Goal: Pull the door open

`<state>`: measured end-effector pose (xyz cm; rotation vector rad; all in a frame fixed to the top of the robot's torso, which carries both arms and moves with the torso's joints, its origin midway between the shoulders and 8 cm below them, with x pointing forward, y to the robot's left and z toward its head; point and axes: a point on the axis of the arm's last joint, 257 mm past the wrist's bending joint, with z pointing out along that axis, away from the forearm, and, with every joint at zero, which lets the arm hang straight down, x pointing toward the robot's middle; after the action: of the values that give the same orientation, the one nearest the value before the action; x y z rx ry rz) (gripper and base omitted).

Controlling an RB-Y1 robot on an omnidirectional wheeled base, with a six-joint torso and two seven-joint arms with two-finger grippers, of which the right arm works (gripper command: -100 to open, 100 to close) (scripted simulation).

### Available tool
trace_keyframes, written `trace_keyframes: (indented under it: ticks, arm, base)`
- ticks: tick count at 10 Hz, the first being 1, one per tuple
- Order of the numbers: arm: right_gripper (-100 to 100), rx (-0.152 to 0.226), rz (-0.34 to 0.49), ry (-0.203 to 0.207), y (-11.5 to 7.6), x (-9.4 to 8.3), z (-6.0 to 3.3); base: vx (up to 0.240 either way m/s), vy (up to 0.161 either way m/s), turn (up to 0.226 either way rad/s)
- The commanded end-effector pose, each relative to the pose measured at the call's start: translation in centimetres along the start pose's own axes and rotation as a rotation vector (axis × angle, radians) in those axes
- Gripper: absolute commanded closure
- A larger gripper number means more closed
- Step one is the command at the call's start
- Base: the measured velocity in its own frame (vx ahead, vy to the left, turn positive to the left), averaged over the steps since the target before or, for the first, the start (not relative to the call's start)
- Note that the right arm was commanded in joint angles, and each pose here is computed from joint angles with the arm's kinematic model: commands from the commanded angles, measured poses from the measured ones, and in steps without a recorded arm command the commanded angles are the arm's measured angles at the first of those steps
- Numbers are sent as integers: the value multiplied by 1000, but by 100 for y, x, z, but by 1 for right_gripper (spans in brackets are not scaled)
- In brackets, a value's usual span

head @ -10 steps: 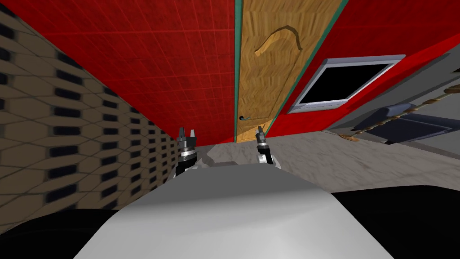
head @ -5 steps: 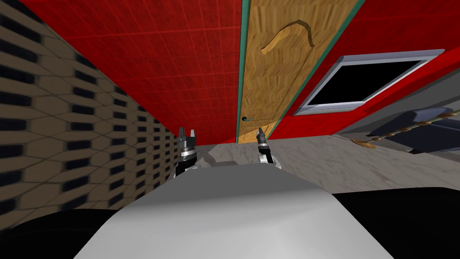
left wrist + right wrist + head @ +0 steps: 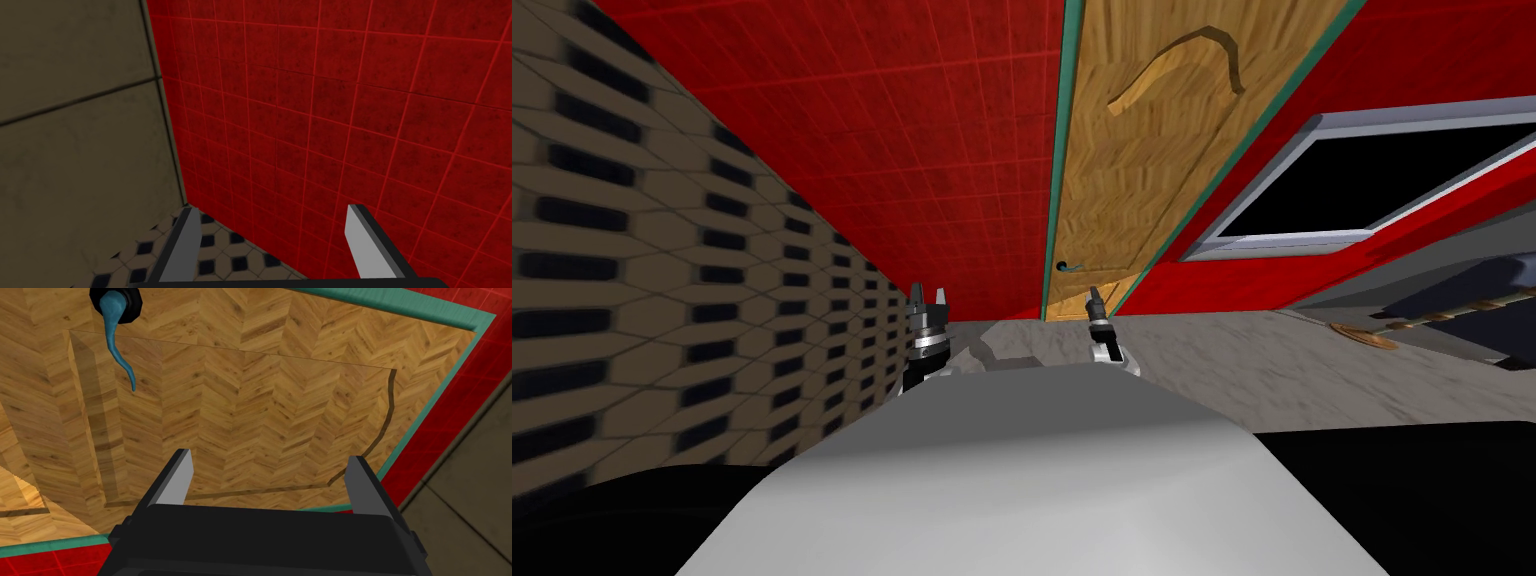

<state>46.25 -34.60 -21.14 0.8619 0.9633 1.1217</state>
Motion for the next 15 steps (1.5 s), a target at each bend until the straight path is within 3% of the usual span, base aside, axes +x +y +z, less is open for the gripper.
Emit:
trace_keyframes:
  ticks: [1,2,3,4,5,6,7,10,14,15]
  arm:
    - [-100,20,1,-9,-119,-80,13]
    - [-100,39,0,-9,-201,-84,-25]
    - [-100,45,2,-18,-250,-167,10]
    - [-100,66,1,-19,-340,-172,-35]
    - [-100,74,3,-29,-395,-258,-5]
    - [-100,92,2,-30,-472,-263,-47]
    - [-100,97,4,-41,-512,-351,-12]
    - [-100,143,3,-56,-717,-456,-79]
    - [-100,214,9,-114,-1044,-837,-112]
    - [-100,234,8,-117,-1117,-847,-169]
  base:
    - [54,-17,117]
    - [43,-18,82]
    - [47,-21,149]
    - [41,-22,69]
    - [52,-21,114]
    - [43,-20,91]
    - [42,-20,147]
    - [45,-19,89]
    - [66,-36,196]
    - [59,-57,67]
